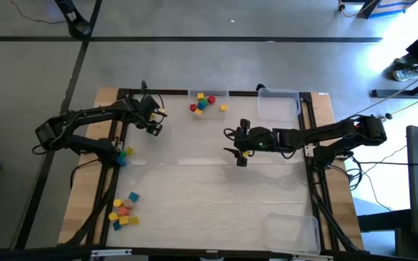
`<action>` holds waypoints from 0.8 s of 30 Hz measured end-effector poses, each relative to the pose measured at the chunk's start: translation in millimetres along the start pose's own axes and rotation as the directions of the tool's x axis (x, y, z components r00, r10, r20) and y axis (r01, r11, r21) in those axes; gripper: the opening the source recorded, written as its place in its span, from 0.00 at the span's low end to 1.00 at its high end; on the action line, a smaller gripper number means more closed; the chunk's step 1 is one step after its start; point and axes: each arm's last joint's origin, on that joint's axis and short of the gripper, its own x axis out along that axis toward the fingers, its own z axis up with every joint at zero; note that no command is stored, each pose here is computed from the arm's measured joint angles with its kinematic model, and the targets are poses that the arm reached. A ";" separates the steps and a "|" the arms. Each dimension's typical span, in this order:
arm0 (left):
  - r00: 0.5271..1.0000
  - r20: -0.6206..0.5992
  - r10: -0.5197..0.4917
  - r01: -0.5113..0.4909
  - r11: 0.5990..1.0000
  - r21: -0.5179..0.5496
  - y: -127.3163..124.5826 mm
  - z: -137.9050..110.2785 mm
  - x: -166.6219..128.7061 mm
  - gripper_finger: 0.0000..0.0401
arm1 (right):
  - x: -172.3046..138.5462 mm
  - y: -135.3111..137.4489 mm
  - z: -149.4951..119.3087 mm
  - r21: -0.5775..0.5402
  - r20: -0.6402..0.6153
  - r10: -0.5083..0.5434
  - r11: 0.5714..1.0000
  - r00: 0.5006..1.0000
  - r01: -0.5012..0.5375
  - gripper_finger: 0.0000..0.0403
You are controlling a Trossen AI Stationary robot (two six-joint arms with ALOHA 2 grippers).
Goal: Sort blocks by size
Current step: Adjust the green cylinder block
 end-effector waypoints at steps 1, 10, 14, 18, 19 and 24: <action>1.000 0.001 0.000 0.000 1.000 0.000 0.0 0.1 0.0 0.59 | 0.0 0.0 0.0 0.000 0.000 0.000 1.000 1.000 0.000 0.62; 1.000 -0.002 0.001 -0.001 1.000 0.002 0.1 -0.2 0.0 0.49 | 0.0 0.0 0.0 0.000 0.000 0.000 1.000 1.000 0.000 0.62; 1.000 -0.001 0.000 0.000 1.000 0.002 0.0 -0.1 0.0 0.40 | 0.0 0.0 -0.1 0.000 -0.001 0.000 1.000 1.000 0.000 0.62; 1.000 0.005 -0.002 0.002 1.000 0.008 -0.2 0.6 -0.3 0.34 | 0.0 0.0 -0.1 0.000 -0.001 0.000 1.000 1.000 0.000 0.62; 1.000 0.006 -0.002 0.002 1.000 0.011 -0.2 0.7 -0.3 0.33 | 0.0 0.0 -0.1 0.000 -0.001 0.000 1.000 1.000 0.000 0.62; 1.000 0.008 -0.003 0.003 0.999 0.043 -0.3 0.9 -0.4 0.32 | 0.0 0.1 -0.1 0.000 -0.002 0.000 1.000 1.000 0.000 0.62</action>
